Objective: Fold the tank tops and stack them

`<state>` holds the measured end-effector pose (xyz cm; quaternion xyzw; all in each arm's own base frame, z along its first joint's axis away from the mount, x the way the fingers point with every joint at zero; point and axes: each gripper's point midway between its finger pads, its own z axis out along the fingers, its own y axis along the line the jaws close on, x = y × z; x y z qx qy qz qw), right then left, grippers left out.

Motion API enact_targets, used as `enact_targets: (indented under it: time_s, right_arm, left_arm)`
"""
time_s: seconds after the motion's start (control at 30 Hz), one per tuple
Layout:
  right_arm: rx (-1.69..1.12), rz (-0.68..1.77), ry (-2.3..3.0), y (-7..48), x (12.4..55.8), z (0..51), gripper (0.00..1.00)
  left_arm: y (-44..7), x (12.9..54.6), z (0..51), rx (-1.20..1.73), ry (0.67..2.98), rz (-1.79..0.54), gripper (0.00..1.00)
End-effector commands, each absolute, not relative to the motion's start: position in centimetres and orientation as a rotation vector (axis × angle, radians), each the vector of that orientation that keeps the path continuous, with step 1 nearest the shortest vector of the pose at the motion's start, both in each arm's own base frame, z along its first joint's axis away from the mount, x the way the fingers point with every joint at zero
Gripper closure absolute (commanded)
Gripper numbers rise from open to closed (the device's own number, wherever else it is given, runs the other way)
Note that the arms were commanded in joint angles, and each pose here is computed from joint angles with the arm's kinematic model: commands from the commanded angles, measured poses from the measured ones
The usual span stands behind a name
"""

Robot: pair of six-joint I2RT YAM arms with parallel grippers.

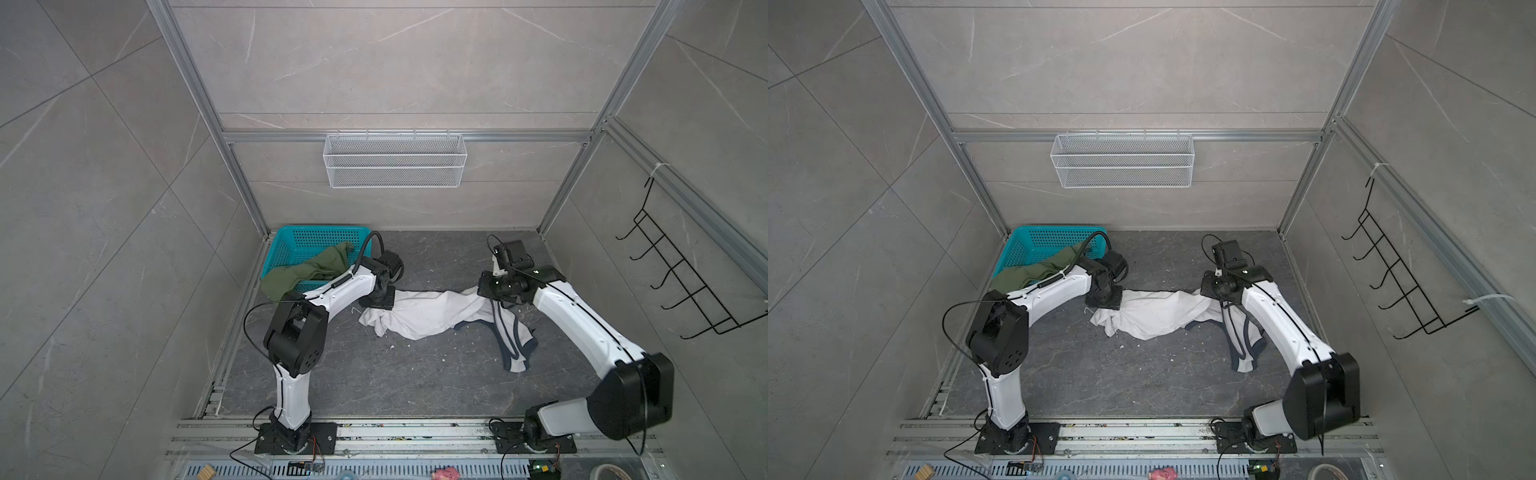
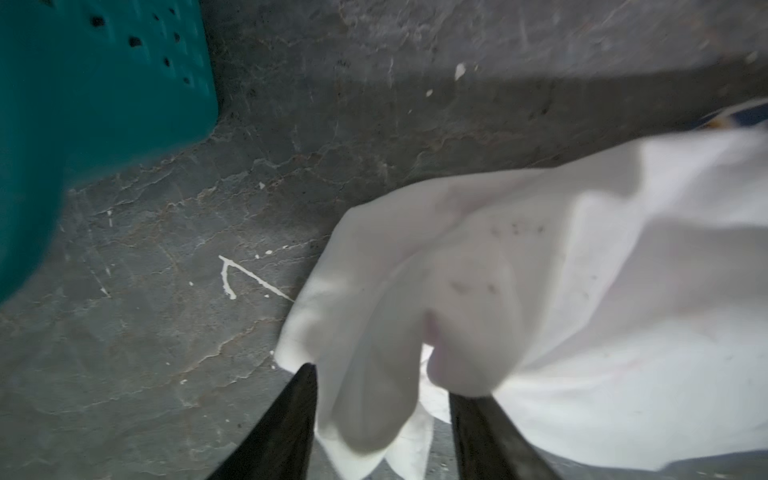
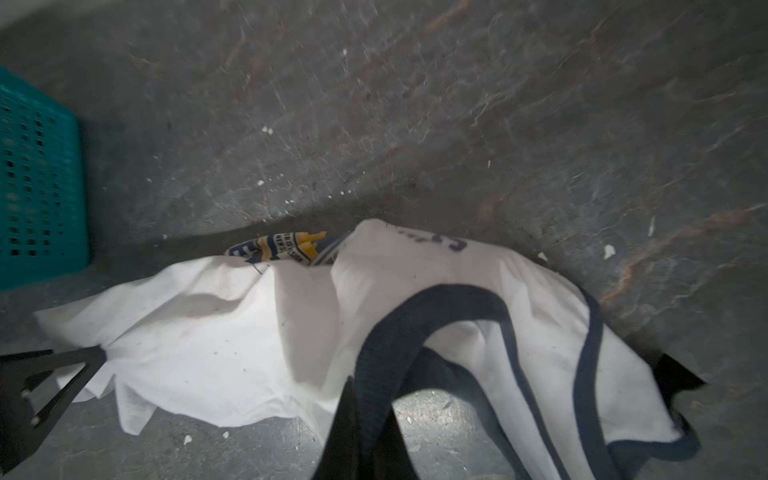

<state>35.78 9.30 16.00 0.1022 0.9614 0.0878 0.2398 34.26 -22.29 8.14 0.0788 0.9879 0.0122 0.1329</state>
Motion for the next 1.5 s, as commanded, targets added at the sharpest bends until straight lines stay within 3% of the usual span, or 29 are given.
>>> enact_targets:
  time_s: [0.0, 0.13, 0.3, 0.4, 0.8, 1.1, 1.17, 1.27, 1.47]
  right_arm:
    - [0.253, 0.295, 2.555, 10.0, 36.9, 18.3, 1.0]
    - [0.255, 0.314, 2.546, 10.0, 36.3, 18.1, 1.0]
    - [0.263, 0.319, 2.542, 9.8, 35.5, 17.9, 1.0]
    - [0.268, 0.314, 2.538, 9.6, 35.0, 17.8, 1.0]
    - [0.277, 0.298, 2.535, 8.9, 33.5, 17.8, 1.0]
    - [0.274, 0.262, 2.545, 8.4, 33.0, 17.5, 1.0]
    - [0.269, 0.253, 2.545, 8.3, 33.0, 17.6, 1.0]
    - [0.269, 0.247, 2.546, 8.2, 32.9, 17.6, 1.0]
    - [0.267, 0.25, 2.551, 8.3, 32.9, 17.2, 1.0]
  left_arm:
    - [-24.3, 31.9, 13.9, 0.254, 2.696, 0.006, 0.38]
    - [-25.3, 28.0, 12.9, 0.324, 2.677, 0.045, 0.38]
    - [-25.0, 26.2, 9.4, 0.272, 2.742, 0.021, 0.39]
    - [-25.2, 26.6, 8.0, 0.253, 2.752, -0.028, 0.46]
    - [-25.0, 31.4, 3.9, 0.269, 2.768, -0.056, 0.5]
    - [-25.7, 32.1, 4.3, 0.248, 2.768, -0.097, 0.74]
    - [-25.6, 31.9, 5.0, 0.265, 2.756, -0.059, 0.73]
    - [-25.1, 31.5, 6.4, 0.26, 2.74, 0.013, 0.59]
    - [-25.1, 30.7, 7.5, 0.219, 2.736, 0.012, 0.57]
